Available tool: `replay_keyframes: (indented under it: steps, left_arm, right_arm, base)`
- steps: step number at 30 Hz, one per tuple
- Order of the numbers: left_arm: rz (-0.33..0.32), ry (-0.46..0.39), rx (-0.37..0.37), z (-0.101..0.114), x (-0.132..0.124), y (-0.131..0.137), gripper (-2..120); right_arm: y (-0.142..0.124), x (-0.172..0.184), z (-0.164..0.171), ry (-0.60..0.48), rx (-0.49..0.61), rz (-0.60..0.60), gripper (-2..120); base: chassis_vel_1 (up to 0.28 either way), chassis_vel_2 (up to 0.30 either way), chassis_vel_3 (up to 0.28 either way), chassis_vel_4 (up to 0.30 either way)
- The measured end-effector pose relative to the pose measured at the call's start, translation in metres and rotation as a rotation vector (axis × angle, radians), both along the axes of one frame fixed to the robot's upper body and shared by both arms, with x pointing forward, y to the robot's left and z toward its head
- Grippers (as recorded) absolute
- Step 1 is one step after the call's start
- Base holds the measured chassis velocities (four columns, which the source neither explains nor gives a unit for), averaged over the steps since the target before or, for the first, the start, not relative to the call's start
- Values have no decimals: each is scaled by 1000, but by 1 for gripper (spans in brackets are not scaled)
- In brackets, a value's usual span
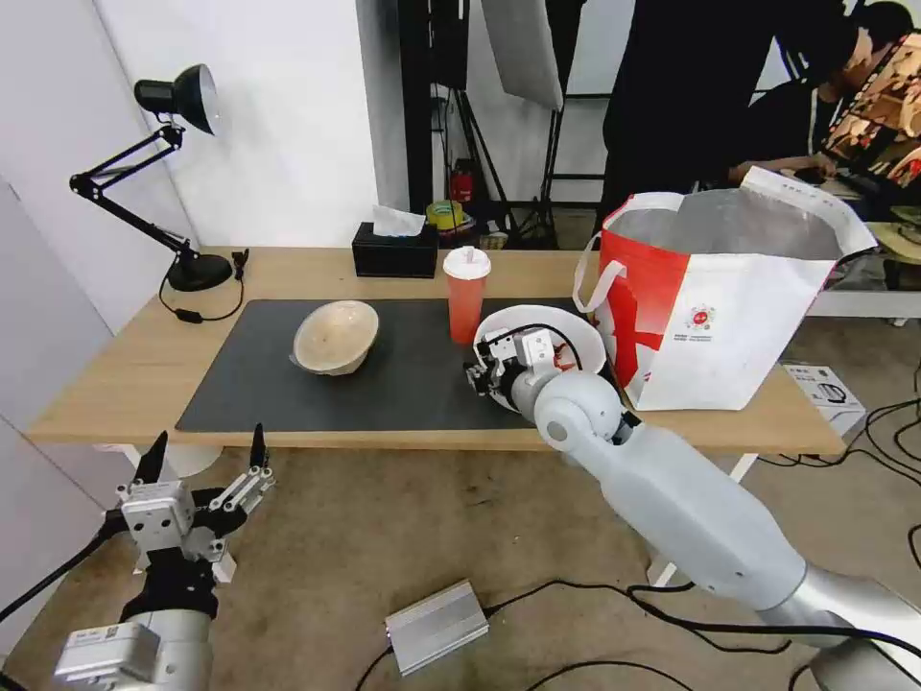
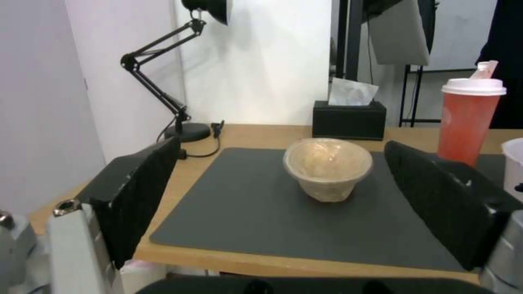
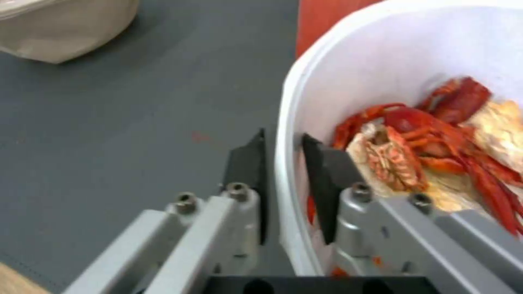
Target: Pick up the trash from the table and place it into the takeout bag.
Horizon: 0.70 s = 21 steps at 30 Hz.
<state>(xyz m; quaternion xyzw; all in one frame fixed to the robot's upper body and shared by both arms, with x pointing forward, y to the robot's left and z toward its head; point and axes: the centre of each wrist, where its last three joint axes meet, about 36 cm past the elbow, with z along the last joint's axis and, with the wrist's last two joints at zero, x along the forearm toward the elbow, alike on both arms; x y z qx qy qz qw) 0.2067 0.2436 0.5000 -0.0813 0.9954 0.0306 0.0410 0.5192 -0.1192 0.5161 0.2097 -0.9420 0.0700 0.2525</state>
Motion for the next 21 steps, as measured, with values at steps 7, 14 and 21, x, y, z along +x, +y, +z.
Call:
replay_keyframes:
  steps: [7,14,21]
  left_arm:
    - [-2,-1,-3,0,0,-1,100]
    - [-4,-1,-5,0,0,-1,100]
    - [-6,0,-8,0,0,-2,100]
  right_arm:
    - [-2,-2,-1,2,-3,-3,0]
    - [-3,-3,0,0,-2,-5,0]
    - [-4,-8,6,-17,-5,-8,0]
  base:
    - [0,0,0,0]
    - [0,0,0,0]
    - [0,0,0,0]
